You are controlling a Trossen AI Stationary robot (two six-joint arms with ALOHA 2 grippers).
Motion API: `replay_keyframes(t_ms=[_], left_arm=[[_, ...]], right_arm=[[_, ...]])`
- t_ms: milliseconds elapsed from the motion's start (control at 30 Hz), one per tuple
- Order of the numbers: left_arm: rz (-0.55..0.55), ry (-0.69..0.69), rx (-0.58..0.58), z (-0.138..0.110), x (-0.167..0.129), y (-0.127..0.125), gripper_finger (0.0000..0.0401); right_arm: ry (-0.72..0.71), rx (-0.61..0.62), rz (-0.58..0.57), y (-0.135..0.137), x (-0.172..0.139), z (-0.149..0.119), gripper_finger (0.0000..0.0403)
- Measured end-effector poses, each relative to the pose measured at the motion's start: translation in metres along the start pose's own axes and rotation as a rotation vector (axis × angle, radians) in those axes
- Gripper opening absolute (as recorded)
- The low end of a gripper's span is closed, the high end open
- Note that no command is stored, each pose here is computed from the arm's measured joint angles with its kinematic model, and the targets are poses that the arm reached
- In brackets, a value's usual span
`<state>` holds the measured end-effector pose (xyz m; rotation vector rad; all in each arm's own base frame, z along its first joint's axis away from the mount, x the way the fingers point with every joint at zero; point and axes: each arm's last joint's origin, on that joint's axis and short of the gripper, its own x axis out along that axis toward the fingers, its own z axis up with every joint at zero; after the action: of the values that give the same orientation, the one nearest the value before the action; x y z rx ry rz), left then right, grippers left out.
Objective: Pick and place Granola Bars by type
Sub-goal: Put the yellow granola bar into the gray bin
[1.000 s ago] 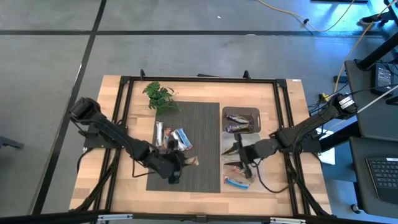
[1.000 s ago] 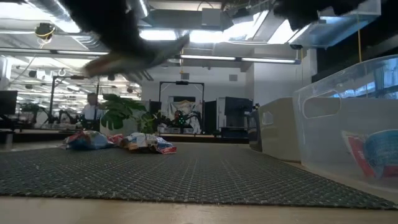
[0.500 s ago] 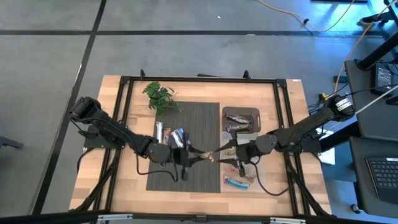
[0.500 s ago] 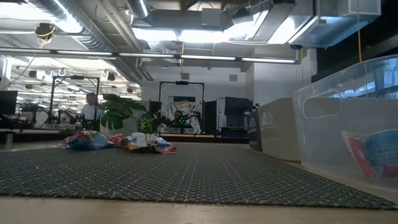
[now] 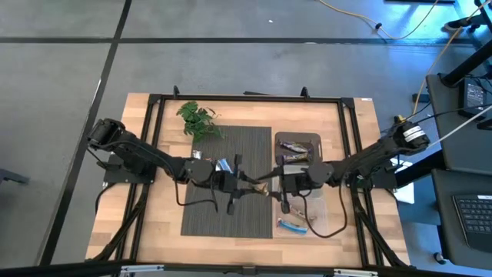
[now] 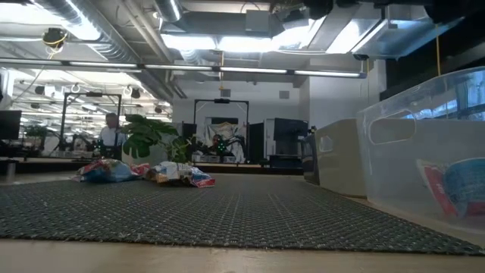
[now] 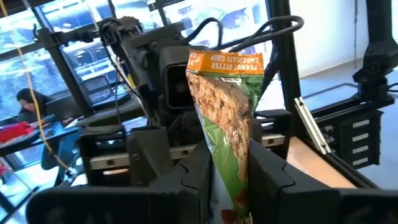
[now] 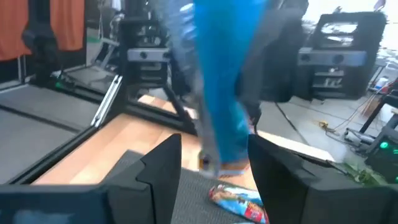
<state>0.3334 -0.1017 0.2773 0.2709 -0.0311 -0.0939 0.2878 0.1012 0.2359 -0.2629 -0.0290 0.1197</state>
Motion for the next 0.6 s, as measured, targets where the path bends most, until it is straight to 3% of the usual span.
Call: replay_keyframes(t_ms=[600], left_arm=[[-0.026,-0.034,0.066,0.002,0.001,0.002,0.0070]], right_arm=[[-0.095,0.090,0.080,-0.013,0.007,0.001,0.0188]])
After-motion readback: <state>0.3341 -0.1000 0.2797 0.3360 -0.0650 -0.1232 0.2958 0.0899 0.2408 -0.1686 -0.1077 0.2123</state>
